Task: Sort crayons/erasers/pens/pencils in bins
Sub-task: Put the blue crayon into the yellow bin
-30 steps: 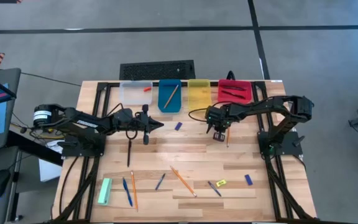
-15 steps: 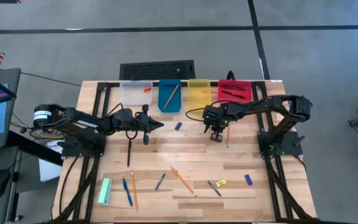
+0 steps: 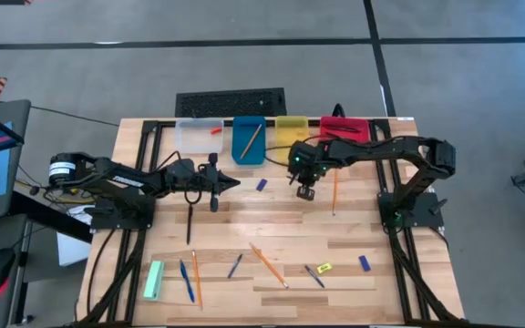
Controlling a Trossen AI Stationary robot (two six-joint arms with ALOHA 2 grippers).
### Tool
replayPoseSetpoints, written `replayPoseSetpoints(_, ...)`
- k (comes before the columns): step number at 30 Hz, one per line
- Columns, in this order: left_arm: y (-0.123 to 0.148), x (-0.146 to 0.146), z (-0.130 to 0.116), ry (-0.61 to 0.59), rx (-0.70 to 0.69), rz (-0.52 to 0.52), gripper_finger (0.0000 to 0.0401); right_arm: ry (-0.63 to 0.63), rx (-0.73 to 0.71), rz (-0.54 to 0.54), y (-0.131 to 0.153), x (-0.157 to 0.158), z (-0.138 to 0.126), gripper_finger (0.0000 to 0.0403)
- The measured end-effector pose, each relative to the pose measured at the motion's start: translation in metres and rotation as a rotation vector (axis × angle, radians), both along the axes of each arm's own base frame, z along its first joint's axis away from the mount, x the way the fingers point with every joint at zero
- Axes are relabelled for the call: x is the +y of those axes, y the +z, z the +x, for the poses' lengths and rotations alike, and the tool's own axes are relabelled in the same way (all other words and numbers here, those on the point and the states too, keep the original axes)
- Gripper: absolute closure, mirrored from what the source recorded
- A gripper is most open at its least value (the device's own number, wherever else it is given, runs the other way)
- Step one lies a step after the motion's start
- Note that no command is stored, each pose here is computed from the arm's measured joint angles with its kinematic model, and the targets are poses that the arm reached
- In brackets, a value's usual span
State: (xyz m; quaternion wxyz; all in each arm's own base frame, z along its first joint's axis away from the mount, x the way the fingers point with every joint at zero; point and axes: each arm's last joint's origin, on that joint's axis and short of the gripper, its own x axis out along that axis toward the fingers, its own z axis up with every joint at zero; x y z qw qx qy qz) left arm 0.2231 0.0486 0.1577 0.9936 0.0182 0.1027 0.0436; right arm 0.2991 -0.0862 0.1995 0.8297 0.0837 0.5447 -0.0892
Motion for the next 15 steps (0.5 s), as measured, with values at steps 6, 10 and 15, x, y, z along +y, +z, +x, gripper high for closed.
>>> replayPoseSetpoints(6,0.0,0.0,0.0,-0.001,0.002,0.003,0.0401,-0.029,-0.086,-0.116,0.035,-0.027,0.01,0.0374)
replayPoseSetpoints(10,0.0,0.0,0.0,-0.001,0.002,0.003,0.0401,-0.019,-0.086,-0.232,0.041,-0.052,0.011,0.0373)
replayPoseSetpoints(15,0.0,0.0,0.0,-0.001,0.002,0.003,0.0401,0.042,0.008,-0.271,0.016,-0.085,0.023,0.0372)
